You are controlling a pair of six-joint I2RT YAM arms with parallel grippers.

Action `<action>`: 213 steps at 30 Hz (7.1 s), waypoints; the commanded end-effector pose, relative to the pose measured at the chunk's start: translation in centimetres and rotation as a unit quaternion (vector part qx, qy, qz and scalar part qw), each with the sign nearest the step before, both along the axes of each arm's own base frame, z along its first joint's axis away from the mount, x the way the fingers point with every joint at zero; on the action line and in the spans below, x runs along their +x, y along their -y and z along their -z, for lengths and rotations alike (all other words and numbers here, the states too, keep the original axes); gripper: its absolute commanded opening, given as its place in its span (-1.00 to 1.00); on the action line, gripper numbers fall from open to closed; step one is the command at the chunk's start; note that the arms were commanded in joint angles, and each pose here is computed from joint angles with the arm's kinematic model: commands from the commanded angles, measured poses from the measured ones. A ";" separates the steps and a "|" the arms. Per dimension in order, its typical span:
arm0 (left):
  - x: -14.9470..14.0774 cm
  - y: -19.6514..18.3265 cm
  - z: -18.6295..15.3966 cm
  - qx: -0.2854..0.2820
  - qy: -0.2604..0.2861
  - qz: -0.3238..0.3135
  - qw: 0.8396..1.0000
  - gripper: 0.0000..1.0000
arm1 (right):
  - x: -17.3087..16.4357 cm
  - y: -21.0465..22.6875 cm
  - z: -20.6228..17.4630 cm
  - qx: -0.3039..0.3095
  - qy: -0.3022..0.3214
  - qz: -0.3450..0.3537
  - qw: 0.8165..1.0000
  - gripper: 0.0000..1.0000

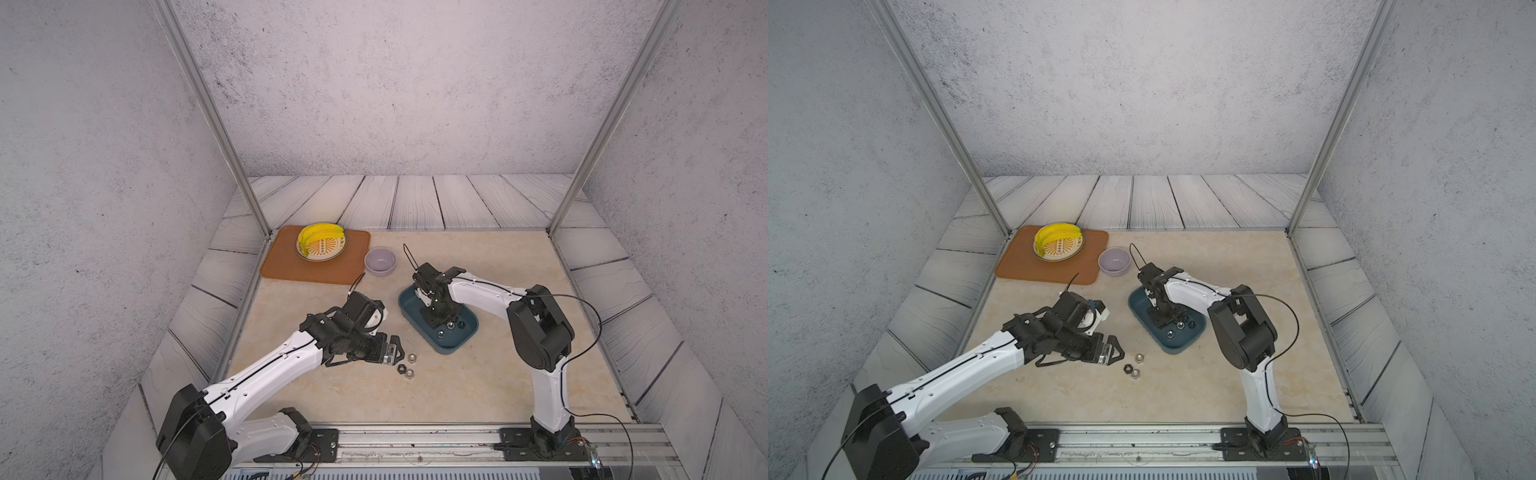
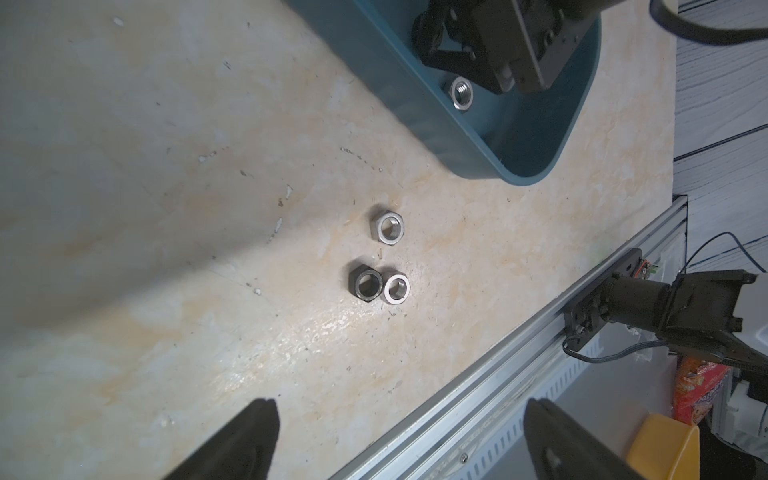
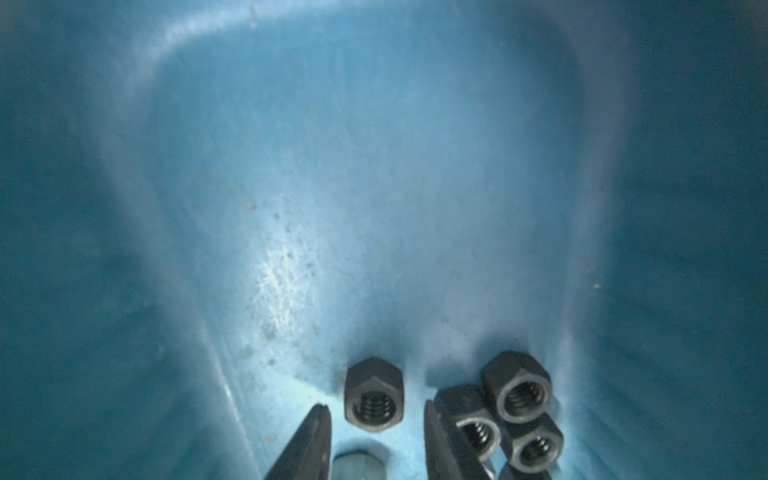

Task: Put the nuts on the desktop into the storage box
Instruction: Place the nut in the storage box, then pick up the nut from the center of the board.

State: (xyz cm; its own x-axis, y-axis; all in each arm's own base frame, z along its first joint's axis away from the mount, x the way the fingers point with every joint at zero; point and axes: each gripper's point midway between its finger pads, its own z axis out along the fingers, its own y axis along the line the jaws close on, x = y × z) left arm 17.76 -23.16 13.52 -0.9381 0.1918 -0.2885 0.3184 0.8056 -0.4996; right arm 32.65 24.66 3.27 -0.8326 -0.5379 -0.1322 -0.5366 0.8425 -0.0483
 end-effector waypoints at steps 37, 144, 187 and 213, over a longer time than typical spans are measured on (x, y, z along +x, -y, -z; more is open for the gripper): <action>1.2 -1.4 -0.5 0.048 0.072 -0.004 0.996 0.97 | -12.0 -0.8 -25.2 0.461 0.386 -0.221 0.768 0.99; 2.3 7.0 2.8 0.057 0.018 0.130 0.990 -0.41 | -17.9 2.6 -25.1 0.444 0.451 -0.303 0.713 0.99; -2.8 9.2 -18.6 -0.407 0.043 0.150 0.900 -0.40 | -18.9 -2.9 -28.6 0.542 0.453 -0.374 0.602 0.27; -3.4 9.4 -19.4 -0.424 0.041 0.169 0.889 -0.41 | -19.1 -3.1 -29.2 0.544 0.447 -0.383 0.598 -0.15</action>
State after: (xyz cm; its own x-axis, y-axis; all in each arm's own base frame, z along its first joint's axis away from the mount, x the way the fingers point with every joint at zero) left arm 14.44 -32.60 32.41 -0.8518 0.1440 -0.5037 0.5124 0.0291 -0.8582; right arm 13.94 27.78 31.43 0.2566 0.0722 -0.9638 -0.9550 0.1723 -0.2414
